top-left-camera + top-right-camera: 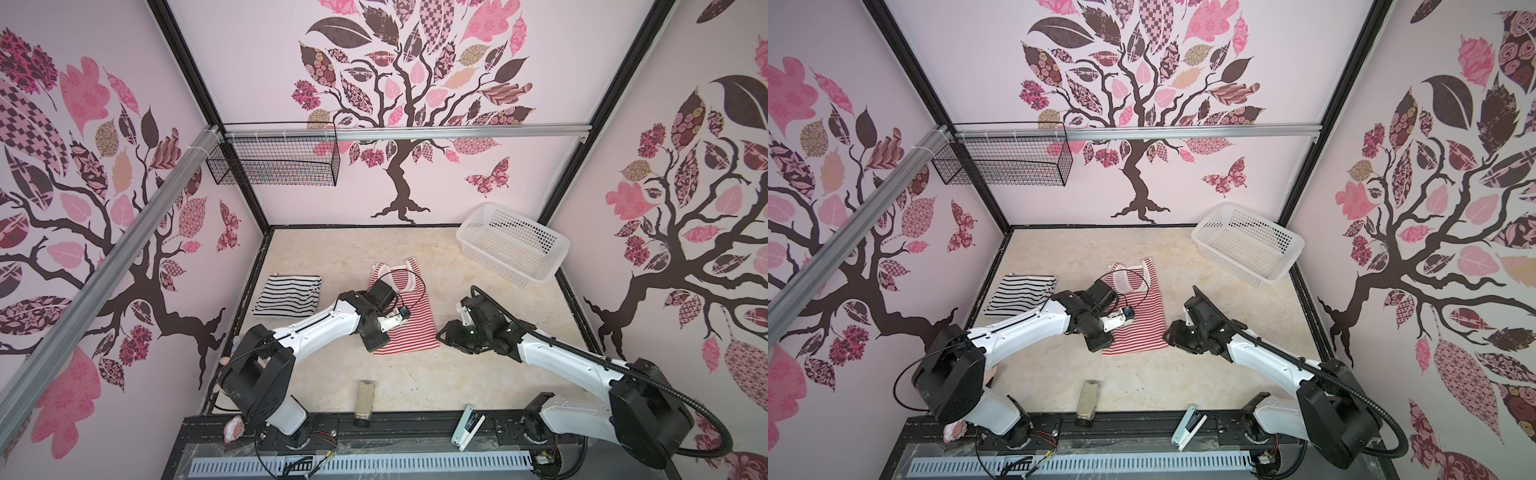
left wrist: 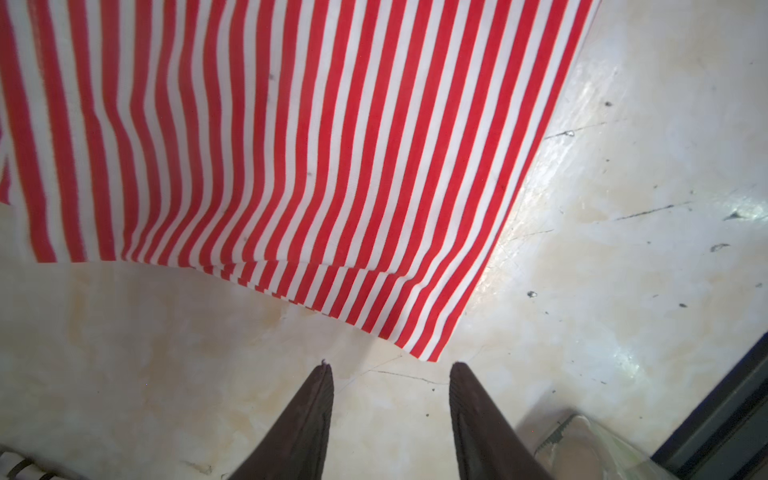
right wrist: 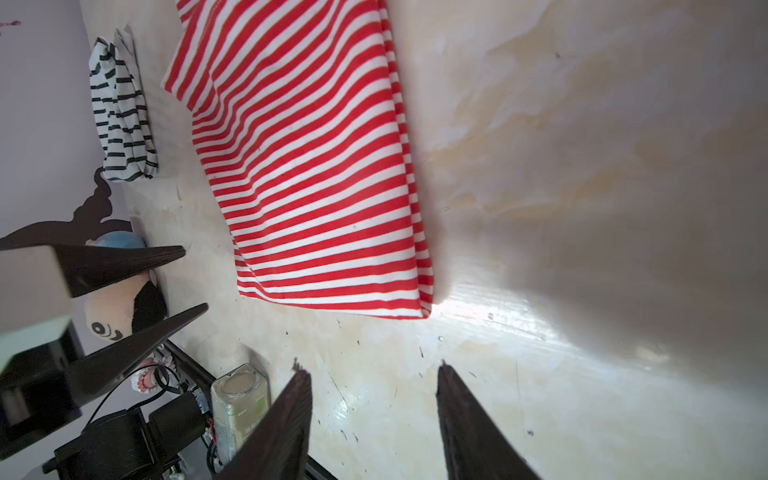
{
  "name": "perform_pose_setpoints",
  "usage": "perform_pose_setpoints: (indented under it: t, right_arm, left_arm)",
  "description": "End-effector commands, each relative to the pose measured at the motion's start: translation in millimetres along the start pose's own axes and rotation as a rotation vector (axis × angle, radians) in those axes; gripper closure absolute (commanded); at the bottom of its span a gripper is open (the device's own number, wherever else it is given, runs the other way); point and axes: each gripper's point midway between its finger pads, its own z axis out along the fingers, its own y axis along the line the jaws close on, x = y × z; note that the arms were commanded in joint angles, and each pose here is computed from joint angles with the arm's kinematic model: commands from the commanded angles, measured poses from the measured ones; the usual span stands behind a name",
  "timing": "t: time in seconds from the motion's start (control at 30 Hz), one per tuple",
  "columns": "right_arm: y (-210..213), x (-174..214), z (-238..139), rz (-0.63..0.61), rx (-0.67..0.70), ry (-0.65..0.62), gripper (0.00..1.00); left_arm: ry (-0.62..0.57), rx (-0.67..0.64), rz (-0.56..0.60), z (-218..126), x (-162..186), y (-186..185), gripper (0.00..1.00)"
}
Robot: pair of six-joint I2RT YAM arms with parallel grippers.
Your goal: Fold and stack the tank tops
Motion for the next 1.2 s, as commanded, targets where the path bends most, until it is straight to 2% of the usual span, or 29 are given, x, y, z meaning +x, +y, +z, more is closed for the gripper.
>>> perform_pose_setpoints:
  t: [0.0,0.1,0.3,0.47,0.63,0.77,0.87,0.97,1.17]
  right_arm:
    - [-1.3,4.5,14.3,0.052,-0.013,0.036,0.48]
    - [-2.0,4.6,25.5,0.069,-0.021,0.056,0.48]
    - [-3.9,4.9,40.4,0.096,-0.022,0.080,0.49]
    - [-10.0,7.2,47.5,0.103,0.003,0.098,0.54]
    - [-13.7,7.8,55.0,0.113,0.017,0.109,0.66]
    - [-13.8,6.3,54.5,0.113,0.020,0.102,0.85]
    - [-8.4,2.4,48.1,0.105,0.011,0.084,0.94]
    - [-2.6,-1.9,39.1,0.088,0.013,0.065,0.98]
    - [4.1,-4.6,28.0,0.069,0.007,0.049,1.00]
  left_arm:
    - [-0.031,-0.021,0.031,0.6,1.3,-2.4,0.48]
    - [-0.031,-0.045,0.059,3.4,5.8,-2.7,0.42]
    - [-0.003,-0.085,0.088,15.4,16.0,-2.5,0.42]
    - [-0.009,-0.091,0.095,16.9,18.0,-6.1,0.42]
    - [-0.040,-0.092,0.100,12.2,16.2,-8.8,0.42]
    - [-0.045,-0.085,0.112,12.0,17.0,-12.3,0.41]
    - [-0.041,-0.088,0.138,14.4,16.8,-16.5,0.41]
    - [-0.039,-0.096,0.170,18.0,13.5,-22.6,0.41]
    - [-0.002,-0.140,0.246,33.5,7.4,-30.0,0.41]
